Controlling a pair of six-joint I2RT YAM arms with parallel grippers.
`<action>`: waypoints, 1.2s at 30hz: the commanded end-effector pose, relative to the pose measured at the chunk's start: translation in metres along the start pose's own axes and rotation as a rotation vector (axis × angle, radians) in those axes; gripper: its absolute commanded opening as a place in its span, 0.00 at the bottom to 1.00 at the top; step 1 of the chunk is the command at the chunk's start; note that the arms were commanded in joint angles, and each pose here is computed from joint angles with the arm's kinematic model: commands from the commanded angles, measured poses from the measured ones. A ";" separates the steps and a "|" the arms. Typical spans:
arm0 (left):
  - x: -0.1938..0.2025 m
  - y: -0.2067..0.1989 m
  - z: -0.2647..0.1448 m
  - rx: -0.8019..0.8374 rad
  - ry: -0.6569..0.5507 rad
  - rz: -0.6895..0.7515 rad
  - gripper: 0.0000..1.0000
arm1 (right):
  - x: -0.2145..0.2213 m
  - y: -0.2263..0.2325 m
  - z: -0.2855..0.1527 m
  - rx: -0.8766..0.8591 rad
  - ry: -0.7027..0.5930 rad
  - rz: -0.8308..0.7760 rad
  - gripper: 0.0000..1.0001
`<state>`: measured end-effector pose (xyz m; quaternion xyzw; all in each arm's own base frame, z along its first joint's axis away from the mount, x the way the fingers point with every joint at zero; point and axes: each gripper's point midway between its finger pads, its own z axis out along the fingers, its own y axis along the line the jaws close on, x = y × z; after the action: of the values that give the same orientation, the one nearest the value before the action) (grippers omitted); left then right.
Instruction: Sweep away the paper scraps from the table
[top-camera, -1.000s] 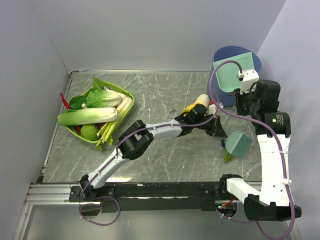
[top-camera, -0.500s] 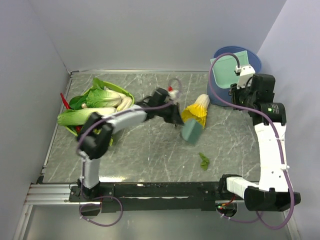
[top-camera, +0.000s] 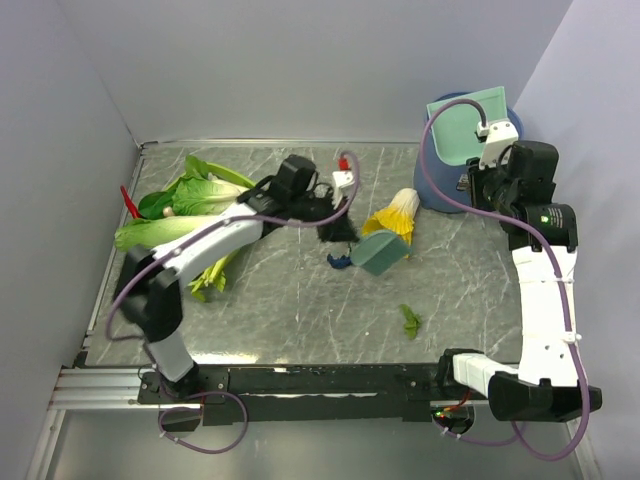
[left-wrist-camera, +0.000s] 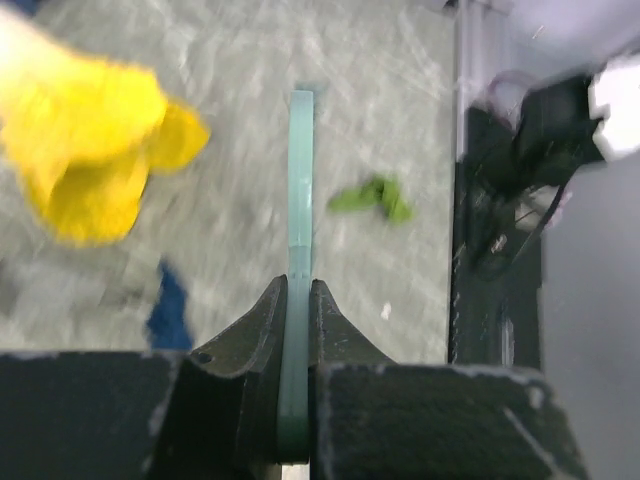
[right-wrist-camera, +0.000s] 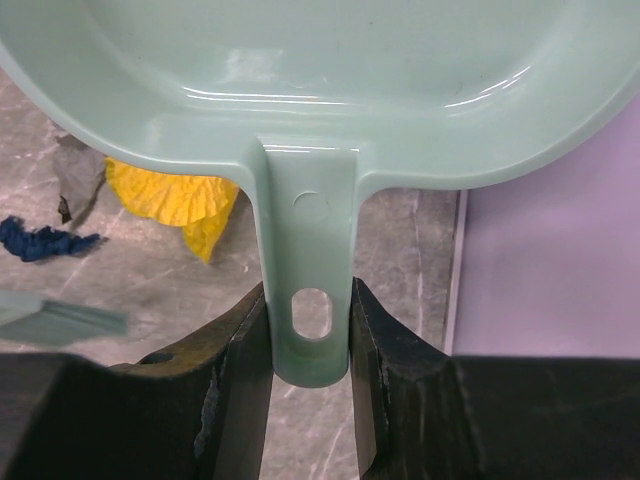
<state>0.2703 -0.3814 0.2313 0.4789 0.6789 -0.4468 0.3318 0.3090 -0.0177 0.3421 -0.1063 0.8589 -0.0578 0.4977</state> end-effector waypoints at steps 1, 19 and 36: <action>-0.034 -0.013 0.053 0.170 -0.090 -0.063 0.01 | -0.015 -0.014 -0.005 0.059 -0.023 -0.029 0.00; -0.001 -0.130 0.236 0.434 0.037 -0.447 0.01 | -0.001 -0.008 -0.001 0.023 0.034 -0.045 0.00; 0.090 0.000 0.087 -0.236 0.404 -0.455 0.01 | -0.039 0.004 0.026 -0.050 -0.111 0.046 0.00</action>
<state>0.2099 -0.4946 0.1131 0.3434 0.8341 -0.4208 0.0966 0.3365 -0.0116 0.3318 -0.1104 0.8613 -0.0366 0.4946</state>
